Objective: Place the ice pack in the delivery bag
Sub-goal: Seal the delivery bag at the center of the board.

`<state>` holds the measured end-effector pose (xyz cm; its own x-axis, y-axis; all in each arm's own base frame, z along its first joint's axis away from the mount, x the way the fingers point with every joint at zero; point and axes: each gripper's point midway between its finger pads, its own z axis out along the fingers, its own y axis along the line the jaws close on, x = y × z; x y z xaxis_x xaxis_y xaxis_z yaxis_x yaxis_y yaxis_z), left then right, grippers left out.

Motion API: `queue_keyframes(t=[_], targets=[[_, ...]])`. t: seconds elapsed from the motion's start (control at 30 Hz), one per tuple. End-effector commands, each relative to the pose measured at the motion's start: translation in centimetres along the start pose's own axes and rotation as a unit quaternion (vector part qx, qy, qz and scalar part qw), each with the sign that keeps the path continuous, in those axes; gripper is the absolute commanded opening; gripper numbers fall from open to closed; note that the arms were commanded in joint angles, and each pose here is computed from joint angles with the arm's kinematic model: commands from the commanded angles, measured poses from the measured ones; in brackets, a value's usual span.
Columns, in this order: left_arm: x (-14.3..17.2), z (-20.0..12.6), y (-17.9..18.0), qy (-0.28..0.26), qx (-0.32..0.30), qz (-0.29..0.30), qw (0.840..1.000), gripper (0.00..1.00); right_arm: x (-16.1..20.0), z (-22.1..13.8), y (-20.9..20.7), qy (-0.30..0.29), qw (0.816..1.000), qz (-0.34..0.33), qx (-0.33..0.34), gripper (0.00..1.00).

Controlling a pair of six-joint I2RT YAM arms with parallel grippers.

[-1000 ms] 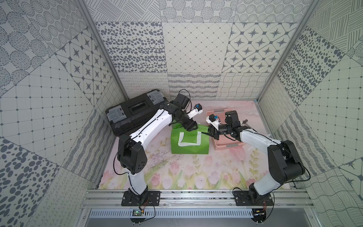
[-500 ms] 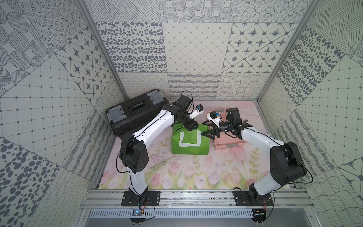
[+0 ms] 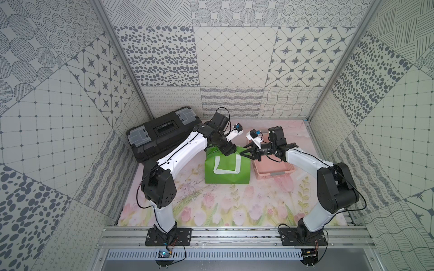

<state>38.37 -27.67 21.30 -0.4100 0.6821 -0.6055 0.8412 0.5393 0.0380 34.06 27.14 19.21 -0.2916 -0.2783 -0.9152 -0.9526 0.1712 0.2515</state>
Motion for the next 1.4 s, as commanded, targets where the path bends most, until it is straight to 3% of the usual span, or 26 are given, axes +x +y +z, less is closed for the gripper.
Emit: queue_keyframes(t=[0.0, 0.07, 0.27, 0.47, 0.57, 0.77, 0.97, 1.37], targets=[[-0.7, -2.8, -0.2, -0.024, -0.008, 0.007, 1.0, 0.78, -0.2, -0.3, -0.3, -0.004, 1.0, -0.002, 0.009, 0.09], [-1.0, -4.9, -0.3, -0.05, -0.002, 0.003, 0.999, 0.83, -0.2, -0.6, -0.4, -0.004, 1.0, -0.005, 0.016, 0.0], [0.2, -13.5, 0.4, -0.161, 0.021, -0.045, 0.986, 0.97, -0.3, -2.3, -1.0, -0.009, 0.999, -0.008, 0.041, 0.0], [4.7, -16.8, -0.4, -0.219, 0.056, -0.071, 0.972, 1.0, -0.1, -2.8, -1.3, -0.002, 0.999, -0.015, 0.051, 0.0], [6.6, -16.1, -2.2, -0.244, 0.077, -0.011, 0.967, 0.99, -0.1, -3.0, -1.4, 0.0, 0.998, -0.018, 0.056, 0.0], [8.5, -12.3, -1.7, -0.299, 0.033, 0.087, 0.95, 1.0, 0.0, -3.2, -1.6, 0.003, 0.998, -0.018, 0.061, 0.0], [8.7, -8.9, 1.4, -0.298, 0.003, 0.101, 0.949, 0.99, 0.1, -3.3, -1.4, 0.006, 0.998, -0.012, 0.06, 0.0], [6.3, -5.5, 4.5, -0.328, 0.054, 0.121, 0.935, 0.99, 0.6, -3.5, -1.4, 0.024, 0.997, -0.026, 0.069, 0.0]])
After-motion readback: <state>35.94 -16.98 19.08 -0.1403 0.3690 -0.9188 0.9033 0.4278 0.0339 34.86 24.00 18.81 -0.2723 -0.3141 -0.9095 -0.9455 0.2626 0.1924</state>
